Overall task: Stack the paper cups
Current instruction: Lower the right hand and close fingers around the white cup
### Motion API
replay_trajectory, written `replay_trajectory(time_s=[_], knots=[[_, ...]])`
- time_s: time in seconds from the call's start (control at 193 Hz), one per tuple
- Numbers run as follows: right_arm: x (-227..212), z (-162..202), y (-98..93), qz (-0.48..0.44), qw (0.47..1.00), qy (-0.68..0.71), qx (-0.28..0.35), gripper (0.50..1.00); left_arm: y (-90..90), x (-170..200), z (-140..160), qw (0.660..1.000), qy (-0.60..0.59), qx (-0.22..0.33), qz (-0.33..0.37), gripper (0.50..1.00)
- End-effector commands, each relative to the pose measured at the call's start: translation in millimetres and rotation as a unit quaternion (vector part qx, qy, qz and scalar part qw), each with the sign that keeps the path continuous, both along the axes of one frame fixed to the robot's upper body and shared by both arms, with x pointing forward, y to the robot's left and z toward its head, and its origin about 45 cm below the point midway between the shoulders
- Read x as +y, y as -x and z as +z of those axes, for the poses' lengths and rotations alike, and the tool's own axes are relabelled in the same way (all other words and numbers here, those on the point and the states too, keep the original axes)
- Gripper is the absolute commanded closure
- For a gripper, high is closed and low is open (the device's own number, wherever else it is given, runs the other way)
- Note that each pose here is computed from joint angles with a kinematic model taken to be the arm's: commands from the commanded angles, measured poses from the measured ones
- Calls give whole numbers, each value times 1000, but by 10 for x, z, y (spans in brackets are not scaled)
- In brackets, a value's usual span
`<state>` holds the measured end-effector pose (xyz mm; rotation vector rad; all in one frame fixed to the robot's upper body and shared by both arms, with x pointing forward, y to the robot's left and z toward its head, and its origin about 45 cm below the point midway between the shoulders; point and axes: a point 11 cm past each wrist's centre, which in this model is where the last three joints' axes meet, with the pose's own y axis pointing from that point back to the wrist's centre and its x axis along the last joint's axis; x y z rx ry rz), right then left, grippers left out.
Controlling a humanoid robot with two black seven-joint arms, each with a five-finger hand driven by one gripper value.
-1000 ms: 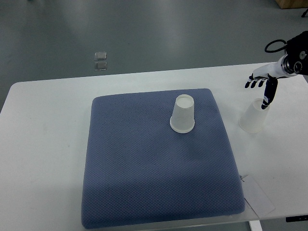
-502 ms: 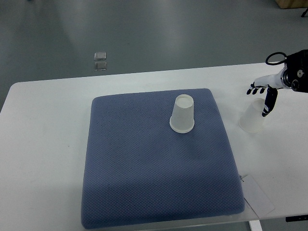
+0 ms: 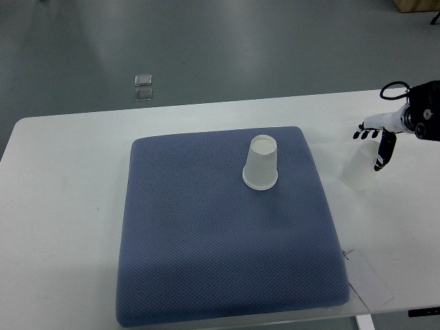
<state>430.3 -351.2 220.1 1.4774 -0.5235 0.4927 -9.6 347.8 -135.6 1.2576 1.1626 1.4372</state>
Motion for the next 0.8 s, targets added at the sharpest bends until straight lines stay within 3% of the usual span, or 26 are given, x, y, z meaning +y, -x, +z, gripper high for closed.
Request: replay_trajectory(time_s=[0.0,0.207,0.243,0.347,0.425,0.632,0.792], knots=[[-4,-35,18,0,1000,0,3,609,6,0,0,1000,0,1,0,500],[9,-97,36,1,1000,0,2,638,6,0,0,1000,0,1,0,500],[20,-96,32,2,1000,-1,1,675,-3,0,0,1000,0,0,0,500],[22,-98,28,2,1000,0,-1,709,-3,0,0,1000,0,0,0,500],[18,-99,28,2,1000,0,-1,764,-3,0,0,1000,0,0,0,500],[18,-115,36,2,1000,-1,-1,842,-3,0,0,1000,0,0,0,500],[18,-114,34,2,1000,-1,-1,842,-3,0,0,1000,0,0,0,500]])
